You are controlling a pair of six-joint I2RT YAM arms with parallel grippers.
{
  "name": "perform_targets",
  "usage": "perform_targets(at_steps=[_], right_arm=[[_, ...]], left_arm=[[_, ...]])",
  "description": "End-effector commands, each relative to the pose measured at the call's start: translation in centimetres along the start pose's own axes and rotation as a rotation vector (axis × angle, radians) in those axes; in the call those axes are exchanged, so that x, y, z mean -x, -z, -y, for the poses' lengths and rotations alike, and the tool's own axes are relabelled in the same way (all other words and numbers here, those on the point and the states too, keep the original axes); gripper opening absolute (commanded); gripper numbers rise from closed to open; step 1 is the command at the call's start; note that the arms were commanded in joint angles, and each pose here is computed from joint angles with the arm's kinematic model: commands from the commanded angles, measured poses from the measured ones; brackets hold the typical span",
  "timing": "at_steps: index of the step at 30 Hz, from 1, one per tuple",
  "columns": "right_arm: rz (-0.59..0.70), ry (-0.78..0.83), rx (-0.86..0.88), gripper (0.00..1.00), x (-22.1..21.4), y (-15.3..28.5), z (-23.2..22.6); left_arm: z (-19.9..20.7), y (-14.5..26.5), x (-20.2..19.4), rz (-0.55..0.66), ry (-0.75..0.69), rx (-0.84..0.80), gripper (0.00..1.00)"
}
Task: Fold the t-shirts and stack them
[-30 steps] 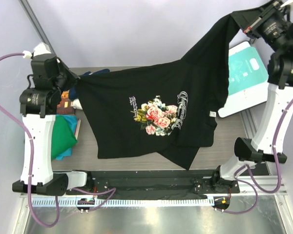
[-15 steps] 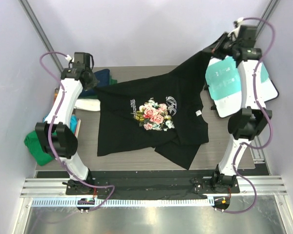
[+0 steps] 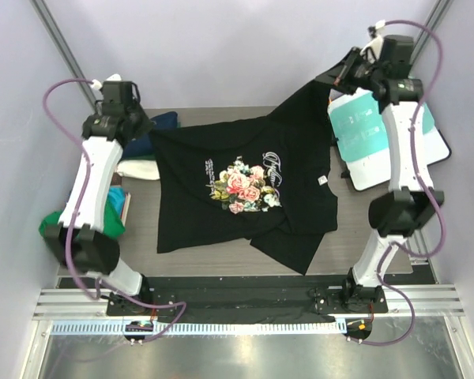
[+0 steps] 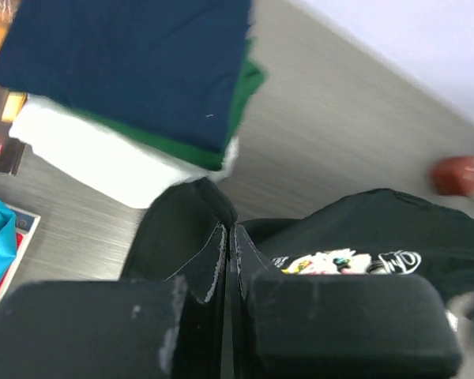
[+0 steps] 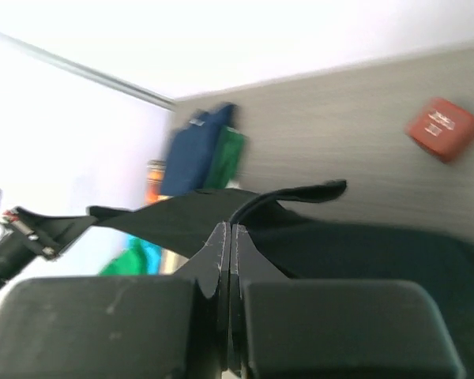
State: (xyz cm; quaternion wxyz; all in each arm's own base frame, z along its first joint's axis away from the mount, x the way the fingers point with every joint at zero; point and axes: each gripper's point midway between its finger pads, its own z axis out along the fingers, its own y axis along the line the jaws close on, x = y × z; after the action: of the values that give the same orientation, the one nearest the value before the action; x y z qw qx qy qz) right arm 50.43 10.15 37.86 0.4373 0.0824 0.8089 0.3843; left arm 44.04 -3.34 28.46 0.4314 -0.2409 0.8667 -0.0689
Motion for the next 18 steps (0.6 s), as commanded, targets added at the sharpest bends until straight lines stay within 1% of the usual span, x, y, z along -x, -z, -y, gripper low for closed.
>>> perform_targets(at_steps=[1,2,3,4,5,6,7,8,9,10,11,13,14,16,17,18], right_arm=[[0.237,0.204,0.297,0.01,2.8,13.4,-15.2],[0.26,0.222,0.305,0.01,2.6,14.8,-16.1],[0.272,0.227,0.305,0.01,2.2,15.7,-16.5],[0.314,0.262,0.327,0.01,1.6,18.5,-18.4],[0.332,0.273,0.328,0.01,1.4,19.5,-19.0],[0.351,0.287,0.334,0.01,1.1,20.7,-19.6],[0.374,0.303,0.338,0.01,0.9,21.8,-20.3],[0.423,0.327,0.343,0.01,0.6,24.0,-21.5],[0.455,0.347,0.35,0.01,0.5,25.3,-22.3],[0.485,0.362,0.348,0.01,0.6,26.4,-22.9],[0.536,0.391,0.357,0.01,0.4,28.7,-24.3],[0.58,0.416,0.351,0.01,0.5,30.4,-25.2],[0.607,0.433,0.354,0.01,0.6,31.9,-26.3],[0.633,0.446,0.353,0.01,0.9,32.9,-27.1],[0.665,0.466,0.37,0.01,0.8,34.4,-28.2],[0.684,0.463,0.368,0.01,1.1,34.7,-28.4]], left_arm=[[2.7,11.2,4.7,0.236,-0.001,-0.264,0.0],[2.3,11.7,3.8,0.235,-0.011,-0.282,0.0],[2.2,15.4,4.4,0.307,-0.006,-0.332,0.0],[1.8,16.6,4.1,0.327,-0.009,-0.345,0.0],[1.2,17.1,3.3,0.329,-0.01,-0.346,0.0],[0.8,18.6,3.2,0.357,-0.008,-0.358,0.0],[0.2,21.0,3.1,0.403,-0.001,-0.379,0.0],[-0.2,22.3,3.1,0.43,0.0,-0.385,0.0],[-0.5,23.3,2.9,0.44,0.0,-0.386,0.0],[-0.8,25.4,3.2,0.478,0.003,-0.402,0.0],[-1.3,26.0,3.2,0.485,0.003,-0.387,0.0],[-1.6,28.1,4.0,0.535,0.019,-0.391,0.0],[-1.6,28.6,4.3,0.544,0.031,-0.393,0.0],[-1.3,30.2,5.2,0.578,0.047,-0.415,0.0],[-1.2,30.4,5.4,0.576,0.056,-0.417,0.0],[-1.3,30.9,5.7,0.586,0.065,-0.413,0.0]])
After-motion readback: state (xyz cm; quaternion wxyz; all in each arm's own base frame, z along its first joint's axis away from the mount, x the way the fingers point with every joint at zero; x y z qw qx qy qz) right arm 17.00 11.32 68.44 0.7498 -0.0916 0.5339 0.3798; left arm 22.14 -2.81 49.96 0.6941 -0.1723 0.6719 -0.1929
